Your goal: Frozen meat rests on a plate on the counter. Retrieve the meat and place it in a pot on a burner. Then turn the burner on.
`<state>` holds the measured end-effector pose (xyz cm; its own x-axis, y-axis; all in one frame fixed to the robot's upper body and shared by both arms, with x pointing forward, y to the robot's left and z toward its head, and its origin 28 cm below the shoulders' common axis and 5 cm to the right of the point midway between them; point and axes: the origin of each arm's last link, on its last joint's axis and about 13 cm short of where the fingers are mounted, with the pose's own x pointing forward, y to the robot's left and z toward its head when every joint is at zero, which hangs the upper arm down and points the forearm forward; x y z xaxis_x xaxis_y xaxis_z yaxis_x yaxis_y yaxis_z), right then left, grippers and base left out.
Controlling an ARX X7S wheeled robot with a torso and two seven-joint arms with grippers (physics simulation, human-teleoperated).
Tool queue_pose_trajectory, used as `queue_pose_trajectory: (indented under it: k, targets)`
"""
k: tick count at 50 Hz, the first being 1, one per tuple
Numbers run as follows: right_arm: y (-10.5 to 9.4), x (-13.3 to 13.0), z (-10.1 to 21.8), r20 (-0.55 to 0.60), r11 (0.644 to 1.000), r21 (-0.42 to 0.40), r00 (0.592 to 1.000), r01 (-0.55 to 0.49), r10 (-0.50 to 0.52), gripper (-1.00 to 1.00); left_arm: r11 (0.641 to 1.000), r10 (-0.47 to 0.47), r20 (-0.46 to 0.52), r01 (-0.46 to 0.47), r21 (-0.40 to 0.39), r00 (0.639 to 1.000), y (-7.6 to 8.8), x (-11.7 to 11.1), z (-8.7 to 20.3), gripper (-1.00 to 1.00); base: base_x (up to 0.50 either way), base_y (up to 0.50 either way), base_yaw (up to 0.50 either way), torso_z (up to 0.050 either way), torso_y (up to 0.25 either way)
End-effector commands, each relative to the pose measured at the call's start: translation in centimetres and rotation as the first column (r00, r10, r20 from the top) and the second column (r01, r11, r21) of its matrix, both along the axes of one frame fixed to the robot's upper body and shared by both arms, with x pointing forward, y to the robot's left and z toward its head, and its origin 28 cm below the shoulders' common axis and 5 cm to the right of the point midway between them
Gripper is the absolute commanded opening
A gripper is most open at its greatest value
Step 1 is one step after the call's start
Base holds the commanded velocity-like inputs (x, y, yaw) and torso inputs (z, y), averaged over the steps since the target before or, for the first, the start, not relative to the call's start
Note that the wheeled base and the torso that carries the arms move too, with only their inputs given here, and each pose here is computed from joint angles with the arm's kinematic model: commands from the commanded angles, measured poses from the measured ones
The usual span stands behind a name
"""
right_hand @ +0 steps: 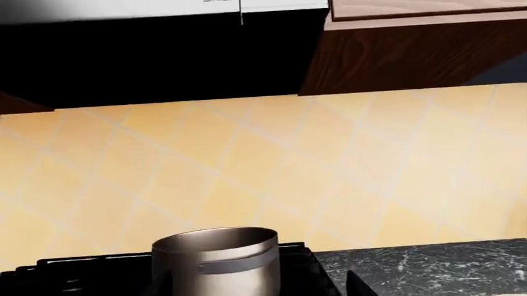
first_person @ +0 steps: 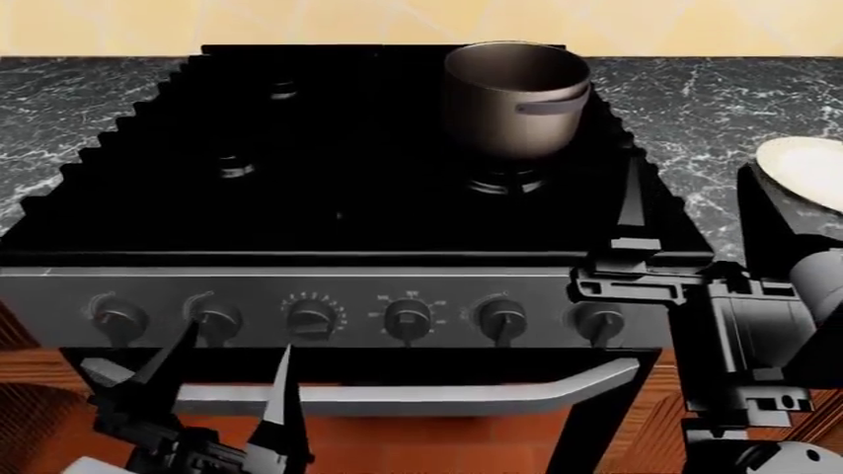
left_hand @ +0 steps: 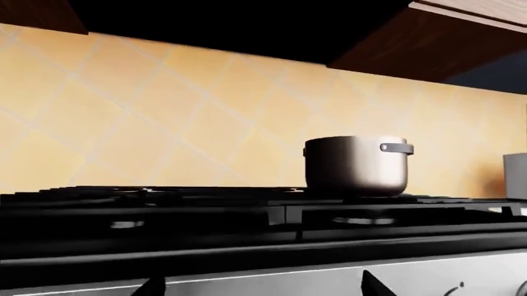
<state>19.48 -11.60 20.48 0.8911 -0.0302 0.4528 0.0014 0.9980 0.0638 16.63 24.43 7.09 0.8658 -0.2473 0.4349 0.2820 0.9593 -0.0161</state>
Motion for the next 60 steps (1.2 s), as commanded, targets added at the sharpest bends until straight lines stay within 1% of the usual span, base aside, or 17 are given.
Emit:
queue_pose_trajectory:
  k: [1, 11, 15, 23, 37, 47, 60]
  targets:
    - [0.0, 0.1, -0.4, -0.017, 1.0, 0.006, 1.0, -0.003, 0.003, 1.0, 1.0, -0.008, 0.001, 0.008, 0.009, 1.0, -0.1, -0.1, -0.4, 1.0, 0.0, 0.0, 0.0, -0.05, 0.0]
    - [-0.1, 0.2, -0.3, -0.031, 1.0, 0.02, 0.999, 0.011, -0.011, 1.0, 1.0, -0.009, -0.005, 0.009, 0.006, 1.0, -0.2, 0.0, -0.8, 1.0, 0.0, 0.0, 0.0, -0.05, 0.0]
    - [-0.1, -0.1, -0.2, -0.036, 1.0, 0.025, 0.999, 0.014, -0.013, 1.0, 1.0, -0.012, -0.002, 0.012, 0.002, 1.0, -0.2, 0.0, -0.8, 1.0, 0.0, 0.0, 0.0, -0.05, 0.0]
    - [-0.2, -0.5, -0.7, -0.068, 1.0, 0.017, 0.998, 0.017, -0.016, 1.0, 1.0, -0.029, 0.002, 0.029, 0.001, 1.0, -0.2, 0.1, -0.8, 1.0, 0.0, 0.0, 0.0, -0.05, 0.0]
    - [-0.4, -0.5, -0.8, -0.081, 1.0, 0.01, 0.996, 0.026, -0.025, 1.0, 0.999, -0.04, -0.001, 0.04, -0.002, 0.999, -0.2, 0.2, -1.0, 1.0, 0.0, 0.0, 0.0, -0.05, 0.0]
    - [-0.8, -0.5, -0.5, -0.09, 0.999, -0.011, 0.995, 0.043, -0.043, 1.0, 0.999, -0.043, 0.0, 0.043, -0.009, 0.999, -0.2, 0.3, -1.2, 1.0, 0.0, 0.0, 0.0, -0.05, 0.0]
    - [-1.4, -0.9, 0.7, -0.144, 0.998, -0.054, 0.989, 0.015, -0.023, 1.0, 0.999, -0.043, -0.003, 0.043, -0.018, 0.999, -0.2, 0.4, -1.2, 1.0, 0.0, 0.0, 0.0, -0.05, 0.0]
